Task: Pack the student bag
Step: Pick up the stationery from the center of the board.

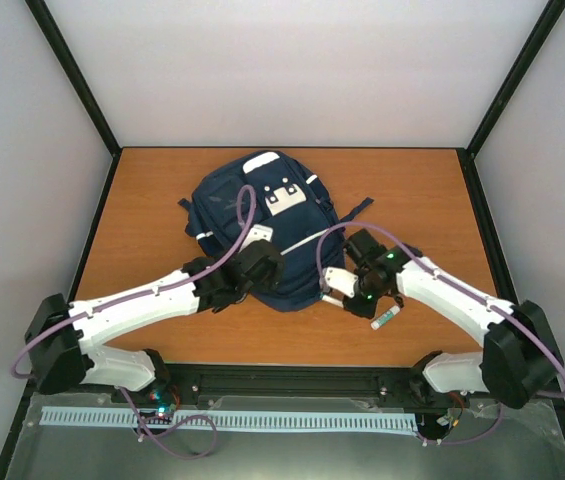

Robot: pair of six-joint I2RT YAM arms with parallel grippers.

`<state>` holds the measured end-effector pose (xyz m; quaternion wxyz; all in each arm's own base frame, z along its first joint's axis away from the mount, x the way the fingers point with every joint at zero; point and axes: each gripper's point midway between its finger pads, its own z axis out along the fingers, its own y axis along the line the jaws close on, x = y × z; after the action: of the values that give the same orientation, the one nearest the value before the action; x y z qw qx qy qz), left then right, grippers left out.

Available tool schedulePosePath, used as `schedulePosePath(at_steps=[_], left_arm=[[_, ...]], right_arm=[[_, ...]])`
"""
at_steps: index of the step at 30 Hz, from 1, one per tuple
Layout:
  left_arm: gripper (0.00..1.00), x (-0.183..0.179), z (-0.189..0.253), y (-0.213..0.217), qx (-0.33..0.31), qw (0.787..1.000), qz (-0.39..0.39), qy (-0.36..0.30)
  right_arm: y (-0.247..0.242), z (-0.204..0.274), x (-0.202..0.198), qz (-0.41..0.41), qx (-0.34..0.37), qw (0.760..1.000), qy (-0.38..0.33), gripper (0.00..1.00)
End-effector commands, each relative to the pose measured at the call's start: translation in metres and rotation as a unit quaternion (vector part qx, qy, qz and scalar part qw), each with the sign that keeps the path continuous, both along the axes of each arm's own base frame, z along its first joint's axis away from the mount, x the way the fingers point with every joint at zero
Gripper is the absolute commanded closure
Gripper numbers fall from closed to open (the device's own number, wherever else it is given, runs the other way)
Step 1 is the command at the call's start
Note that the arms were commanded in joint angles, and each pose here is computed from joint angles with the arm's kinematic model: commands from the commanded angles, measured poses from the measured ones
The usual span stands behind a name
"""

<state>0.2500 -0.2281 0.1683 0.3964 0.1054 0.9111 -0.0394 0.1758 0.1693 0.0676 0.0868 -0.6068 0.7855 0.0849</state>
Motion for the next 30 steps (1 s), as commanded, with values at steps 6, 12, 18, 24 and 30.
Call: schedulePosePath(at_steps=[6, 12, 18, 24, 30], left_arm=[[0.14, 0.011, -0.014, -0.042, 0.130, 0.984, -0.114, 0.033], [0.17, 0.024, -0.017, -0.057, 0.170, 0.976, -0.138, 0.023], [0.16, 0.029, -0.028, -0.064, 0.208, 0.964, -0.164, 0.024], [0.14, 0.022, -0.040, -0.080, 0.226, 0.950, -0.214, 0.029], [0.14, 0.027, -0.061, -0.084, 0.301, 0.928, -0.220, 0.023]], right_arm=[[-0.023, 0.042, 0.024, -0.099, 0.108, 0.989, 0.010, 0.97], [-0.046, 0.055, 0.062, -0.177, 0.123, 0.976, -0.043, 0.97], [-0.061, 0.073, 0.109, -0.274, 0.175, 0.944, -0.055, 0.97], [-0.068, 0.079, 0.133, -0.324, 0.224, 0.917, -0.054, 0.97], [-0.066, 0.072, 0.128, -0.327, 0.230, 0.916, -0.045, 0.97]])
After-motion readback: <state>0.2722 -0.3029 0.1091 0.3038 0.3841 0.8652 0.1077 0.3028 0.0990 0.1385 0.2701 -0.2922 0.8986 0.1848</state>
